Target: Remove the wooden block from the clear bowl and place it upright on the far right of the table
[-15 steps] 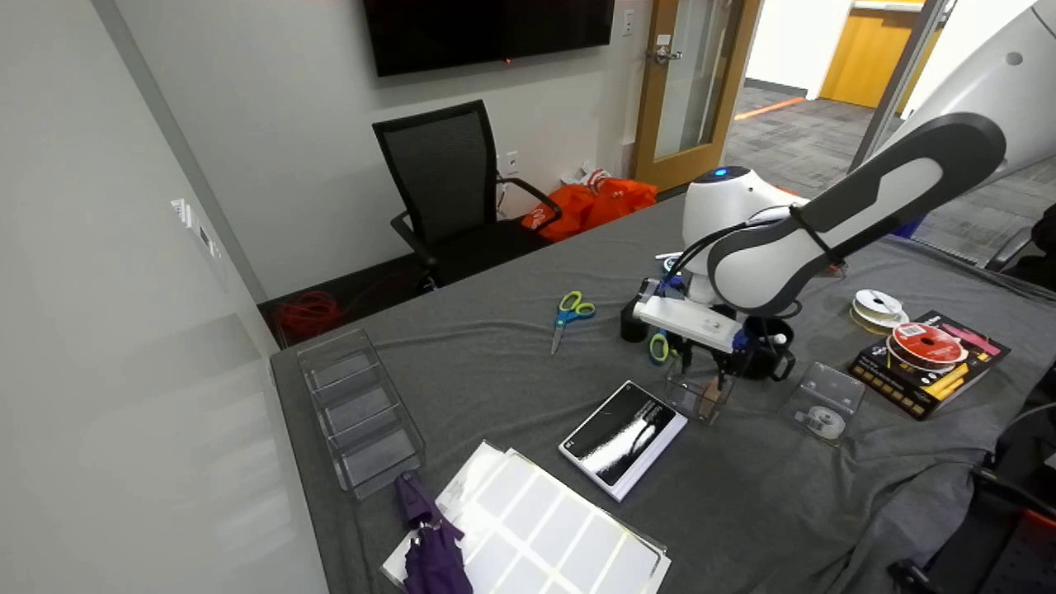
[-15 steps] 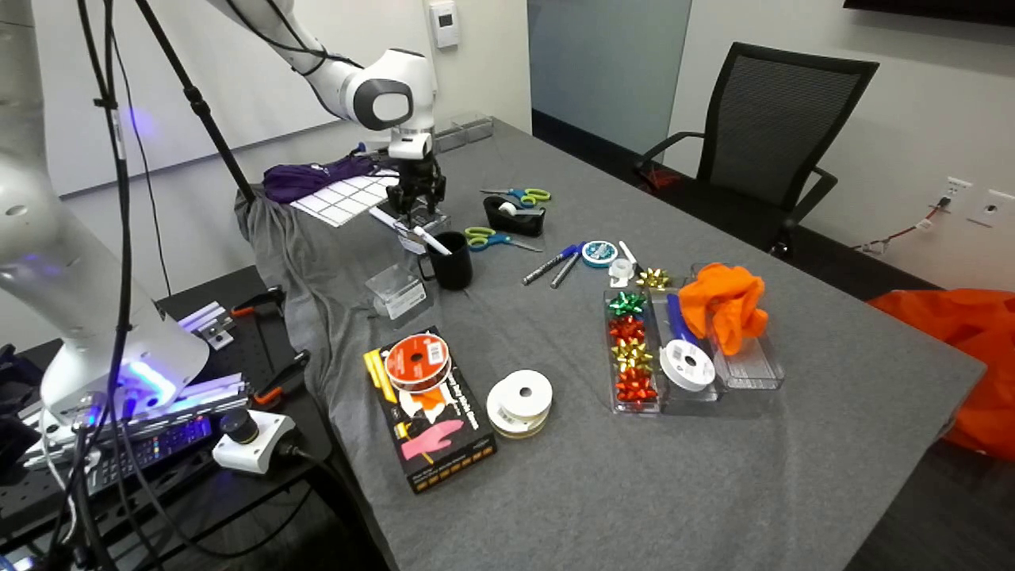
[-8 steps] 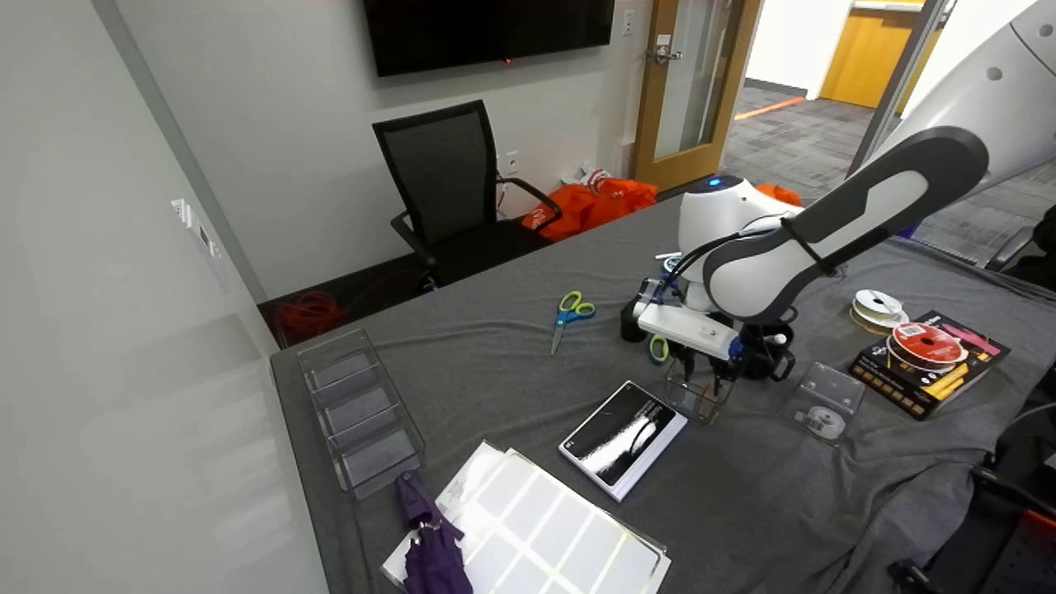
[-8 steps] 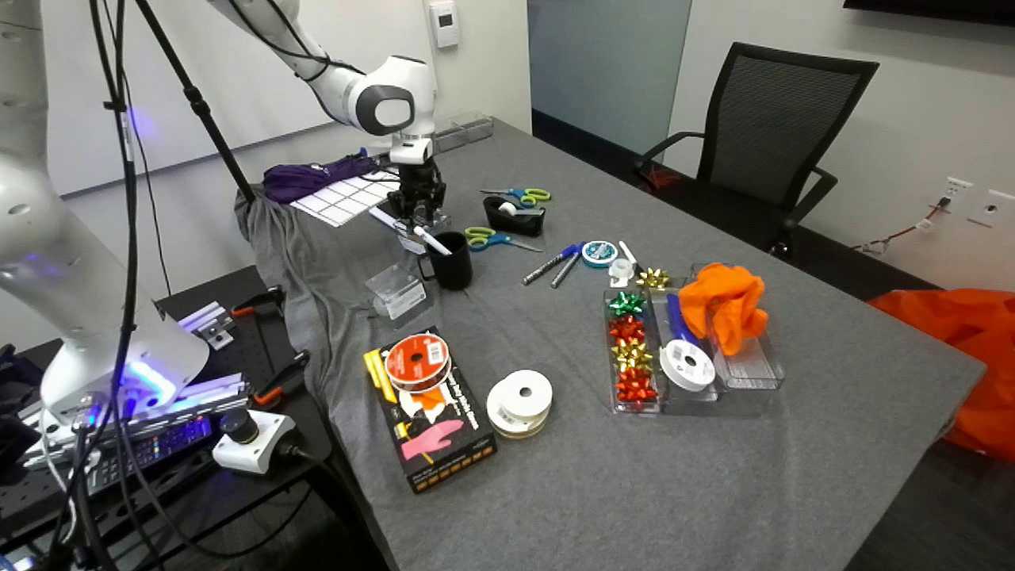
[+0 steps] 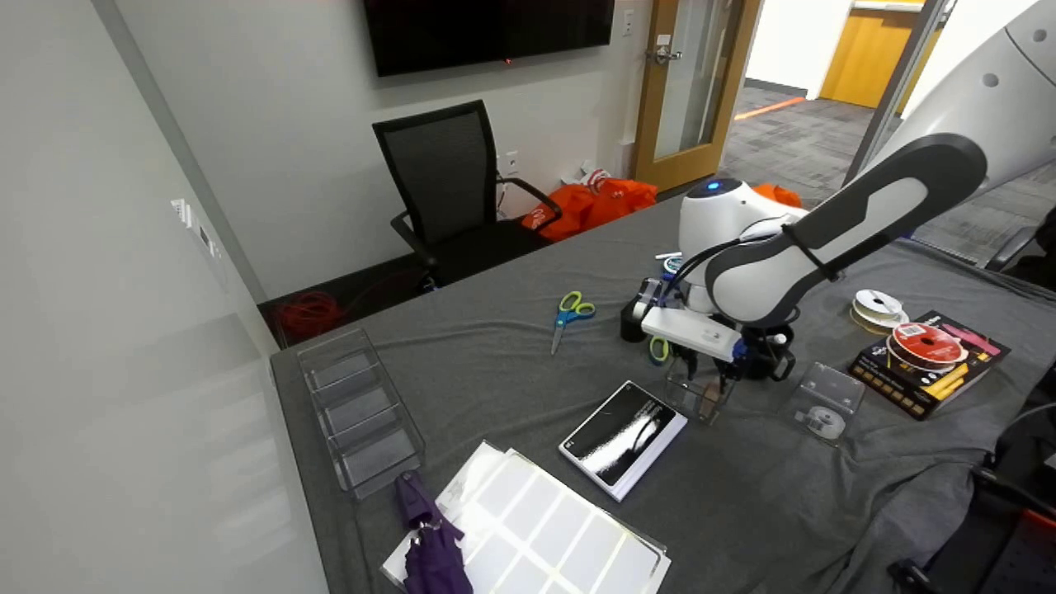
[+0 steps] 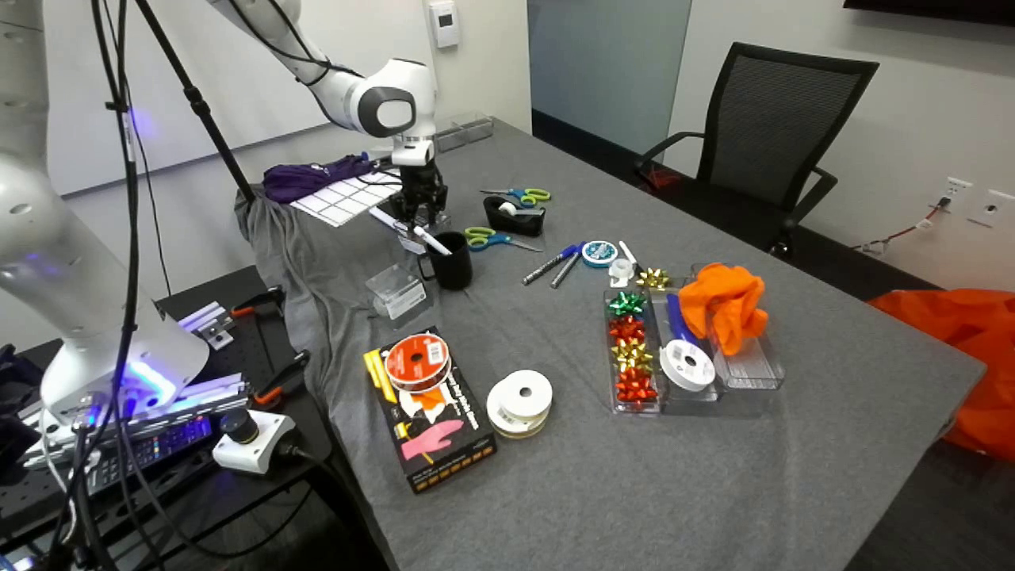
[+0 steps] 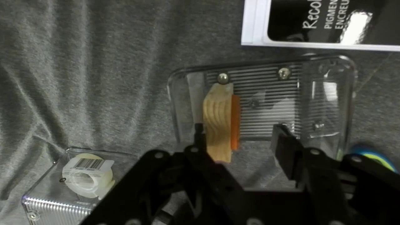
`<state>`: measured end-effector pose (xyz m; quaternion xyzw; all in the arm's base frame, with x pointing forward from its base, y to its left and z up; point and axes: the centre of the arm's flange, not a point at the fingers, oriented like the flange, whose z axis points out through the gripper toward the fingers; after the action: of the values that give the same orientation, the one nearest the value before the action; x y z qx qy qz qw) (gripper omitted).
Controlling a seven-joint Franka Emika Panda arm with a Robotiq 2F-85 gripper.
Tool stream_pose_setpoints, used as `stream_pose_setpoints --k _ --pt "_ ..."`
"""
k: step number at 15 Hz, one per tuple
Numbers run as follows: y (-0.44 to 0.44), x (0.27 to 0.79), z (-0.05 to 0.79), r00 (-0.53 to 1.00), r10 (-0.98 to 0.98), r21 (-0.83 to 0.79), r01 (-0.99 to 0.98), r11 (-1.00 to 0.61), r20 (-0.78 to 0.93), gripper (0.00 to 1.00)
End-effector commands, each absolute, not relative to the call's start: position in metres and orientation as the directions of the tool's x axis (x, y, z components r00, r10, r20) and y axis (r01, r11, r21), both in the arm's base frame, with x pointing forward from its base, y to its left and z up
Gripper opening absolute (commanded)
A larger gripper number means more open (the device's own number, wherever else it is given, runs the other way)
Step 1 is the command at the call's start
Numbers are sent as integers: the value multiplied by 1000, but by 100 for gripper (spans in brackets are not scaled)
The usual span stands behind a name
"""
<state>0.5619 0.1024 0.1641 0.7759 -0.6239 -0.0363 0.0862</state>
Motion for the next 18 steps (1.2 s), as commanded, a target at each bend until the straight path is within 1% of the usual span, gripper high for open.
stream_pose_setpoints --k 1,3,5,6,9,11,14,18 --pt "97 555 151 241 -965 190 -957 -220 98 55" --pt "94 554 147 253 -960 193 -954 -229 116 51" --pt "92 554 145 256 -958 188 -955 -230 129 27" --pt "92 555 146 254 -958 185 -956 -228 131 26" --pt "90 555 143 245 -960 198 -956 -216 137 4" --pt "90 556 144 239 -961 203 -957 -209 139 7" --pt "91 555 149 233 -963 213 -956 -201 135 7" --pt "96 553 178 231 -967 189 -960 -209 104 7"
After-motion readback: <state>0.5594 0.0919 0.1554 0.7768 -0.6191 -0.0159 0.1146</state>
